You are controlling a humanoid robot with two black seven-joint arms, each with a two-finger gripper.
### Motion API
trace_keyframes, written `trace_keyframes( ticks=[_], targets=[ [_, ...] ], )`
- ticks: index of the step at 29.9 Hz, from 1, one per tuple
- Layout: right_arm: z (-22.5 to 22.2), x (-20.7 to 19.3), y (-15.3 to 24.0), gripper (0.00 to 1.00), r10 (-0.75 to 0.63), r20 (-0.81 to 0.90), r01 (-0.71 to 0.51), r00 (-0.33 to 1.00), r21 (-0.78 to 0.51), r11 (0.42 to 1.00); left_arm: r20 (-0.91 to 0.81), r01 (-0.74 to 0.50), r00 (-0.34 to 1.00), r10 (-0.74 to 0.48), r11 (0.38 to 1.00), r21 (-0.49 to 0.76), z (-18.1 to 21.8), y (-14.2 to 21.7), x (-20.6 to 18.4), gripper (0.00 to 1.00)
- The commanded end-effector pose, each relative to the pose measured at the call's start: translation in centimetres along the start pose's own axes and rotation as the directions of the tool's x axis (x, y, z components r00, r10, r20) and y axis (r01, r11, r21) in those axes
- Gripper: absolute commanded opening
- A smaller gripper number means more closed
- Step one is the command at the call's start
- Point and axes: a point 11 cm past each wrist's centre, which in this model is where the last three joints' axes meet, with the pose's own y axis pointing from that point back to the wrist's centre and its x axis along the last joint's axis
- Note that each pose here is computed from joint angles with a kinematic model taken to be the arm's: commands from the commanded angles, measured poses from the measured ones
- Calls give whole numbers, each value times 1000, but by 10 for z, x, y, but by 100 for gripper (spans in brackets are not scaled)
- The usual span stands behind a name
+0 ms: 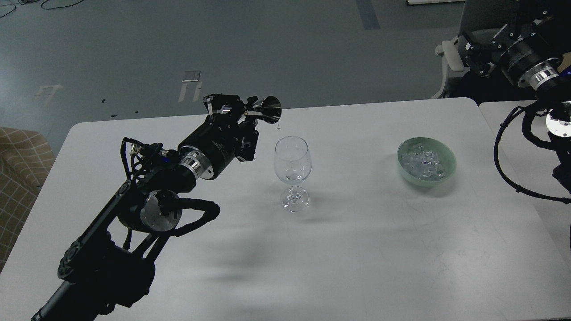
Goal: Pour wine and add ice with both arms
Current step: 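Tilt the jigger over the wine glass with the left gripper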
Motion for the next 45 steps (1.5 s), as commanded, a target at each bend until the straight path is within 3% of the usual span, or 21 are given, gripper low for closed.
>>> trace_keyframes(
  ticks=[1,45],
  targets=[
    [-1,0,0,100,0,-1,0,1000,1,1000,19,3,1000,-3,1000,-9,1,0,-1,0],
    [1,0,0,100,0,1,0,1000,-1,1000,202,47,979,-19,989,-137,1,4,-19,0]
  ],
)
